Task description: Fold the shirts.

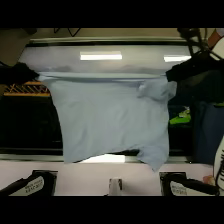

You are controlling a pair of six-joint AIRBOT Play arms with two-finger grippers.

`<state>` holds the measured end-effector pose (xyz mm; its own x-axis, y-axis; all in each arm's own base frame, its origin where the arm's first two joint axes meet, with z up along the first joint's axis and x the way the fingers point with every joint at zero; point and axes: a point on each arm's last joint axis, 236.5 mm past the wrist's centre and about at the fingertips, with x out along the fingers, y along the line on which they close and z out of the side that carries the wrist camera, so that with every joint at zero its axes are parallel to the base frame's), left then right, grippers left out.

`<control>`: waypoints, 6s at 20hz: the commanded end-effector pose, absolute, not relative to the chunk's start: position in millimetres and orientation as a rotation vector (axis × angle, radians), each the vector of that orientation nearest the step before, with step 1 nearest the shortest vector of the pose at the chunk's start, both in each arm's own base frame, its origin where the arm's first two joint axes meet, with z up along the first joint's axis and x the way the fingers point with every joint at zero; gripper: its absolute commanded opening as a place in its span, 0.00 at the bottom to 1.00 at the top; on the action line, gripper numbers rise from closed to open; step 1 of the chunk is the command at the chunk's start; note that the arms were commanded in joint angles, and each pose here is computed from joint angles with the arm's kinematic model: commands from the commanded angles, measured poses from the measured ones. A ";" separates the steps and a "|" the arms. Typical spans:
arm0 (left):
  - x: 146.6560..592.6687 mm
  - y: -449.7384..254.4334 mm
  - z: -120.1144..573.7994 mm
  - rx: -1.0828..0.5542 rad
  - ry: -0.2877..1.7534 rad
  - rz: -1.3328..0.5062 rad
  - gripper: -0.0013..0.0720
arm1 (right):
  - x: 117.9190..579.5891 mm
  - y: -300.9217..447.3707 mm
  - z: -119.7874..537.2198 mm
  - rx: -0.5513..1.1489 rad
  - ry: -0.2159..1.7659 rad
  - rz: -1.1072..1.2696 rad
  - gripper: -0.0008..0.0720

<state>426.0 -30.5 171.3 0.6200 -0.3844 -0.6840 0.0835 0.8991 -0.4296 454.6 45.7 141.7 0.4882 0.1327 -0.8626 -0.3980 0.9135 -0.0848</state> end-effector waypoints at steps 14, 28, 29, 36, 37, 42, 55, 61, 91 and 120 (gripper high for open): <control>393.1 -52.0 -4.9 -0.460 1.444 -0.333 0.88 | 490.0 80.5 20.9 -0.053 1.165 0.564 0.70; 220.3 -60.5 -102.8 -0.765 1.695 -0.207 0.85 | 271.8 -14.3 -34.4 0.030 1.546 0.554 0.67; 222.5 -65.4 -105.0 -0.758 1.689 -0.213 0.85 | 271.3 -14.1 -35.0 0.031 1.547 0.553 0.67; 232.2 -100.3 -116.9 -0.744 1.692 -0.255 0.52 | 276.9 -16.5 -36.5 0.019 1.527 0.541 0.86; 234.0 -99.7 -117.0 -0.743 1.685 -0.252 0.21 | 279.8 -17.5 -38.2 0.013 1.519 0.532 0.86; 245.1 -97.8 -105.0 -0.716 1.631 -0.272 0.06 | 292.6 10.4 -67.3 -0.034 1.485 0.567 0.84; 318.0 -85.6 34.5 -0.523 1.152 -0.354 0.06 | 368.7 36.5 -36.0 -0.138 1.241 0.582 0.05; 297.0 -61.9 526.9 -0.175 -0.163 -0.339 0.06 | 368.2 14.6 443.4 -0.675 0.034 0.164 0.05; 471.5 -14.0 75.5 -0.367 1.012 -0.165 0.06 | 528.5 30.4 80.8 0.007 0.908 0.427 0.05; 238.1 -66.9 -108.5 -0.703 1.769 -0.222 0.83 | 303.6 -39.4 -12.1 0.029 1.482 0.483 0.67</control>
